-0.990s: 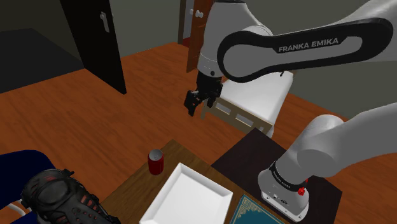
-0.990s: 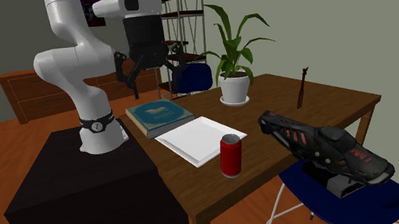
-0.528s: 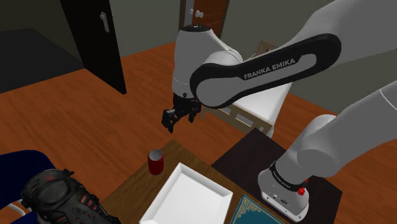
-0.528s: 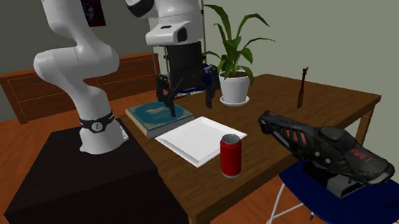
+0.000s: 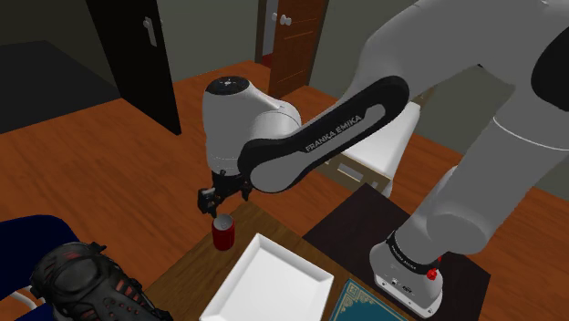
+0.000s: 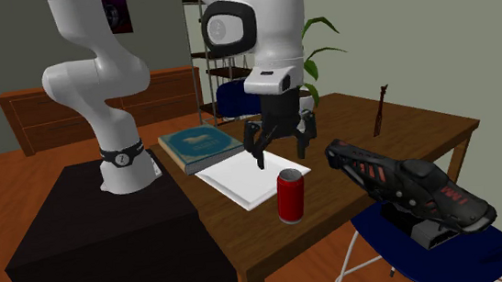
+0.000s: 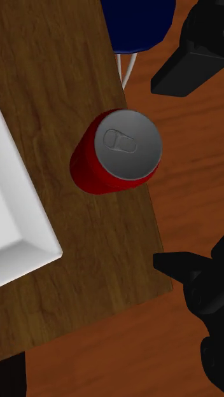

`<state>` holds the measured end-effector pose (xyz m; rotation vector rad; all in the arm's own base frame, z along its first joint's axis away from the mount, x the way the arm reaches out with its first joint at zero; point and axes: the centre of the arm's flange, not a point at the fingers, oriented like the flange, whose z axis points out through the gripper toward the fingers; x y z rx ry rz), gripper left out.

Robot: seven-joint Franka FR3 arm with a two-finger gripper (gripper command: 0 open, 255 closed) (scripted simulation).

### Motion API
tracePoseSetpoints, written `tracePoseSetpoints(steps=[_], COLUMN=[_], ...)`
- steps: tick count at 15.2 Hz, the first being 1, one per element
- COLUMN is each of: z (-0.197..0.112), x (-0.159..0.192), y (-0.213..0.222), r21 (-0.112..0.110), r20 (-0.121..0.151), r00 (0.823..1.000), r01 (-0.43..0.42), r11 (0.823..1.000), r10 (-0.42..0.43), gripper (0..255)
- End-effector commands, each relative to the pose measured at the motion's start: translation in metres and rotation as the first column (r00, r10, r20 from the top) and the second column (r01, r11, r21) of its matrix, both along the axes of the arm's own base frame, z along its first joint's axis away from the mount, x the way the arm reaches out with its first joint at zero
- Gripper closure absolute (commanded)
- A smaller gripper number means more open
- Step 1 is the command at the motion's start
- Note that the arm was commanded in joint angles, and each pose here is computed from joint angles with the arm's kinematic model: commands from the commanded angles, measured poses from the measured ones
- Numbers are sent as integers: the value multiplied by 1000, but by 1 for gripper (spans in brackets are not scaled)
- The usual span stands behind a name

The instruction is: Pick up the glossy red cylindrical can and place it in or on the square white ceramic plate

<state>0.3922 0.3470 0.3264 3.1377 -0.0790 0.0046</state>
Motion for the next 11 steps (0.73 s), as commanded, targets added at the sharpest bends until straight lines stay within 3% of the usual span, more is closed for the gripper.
tracePoseSetpoints(steps=[1, 11], z=[-17, -60], x=[6, 7], y=[23, 25], r21=[-5, -6], r20=[0, 0], r00=[1000, 1000], r01=[4, 5], r11=[1000, 1000], r10=[-4, -5], gripper=[0, 0])
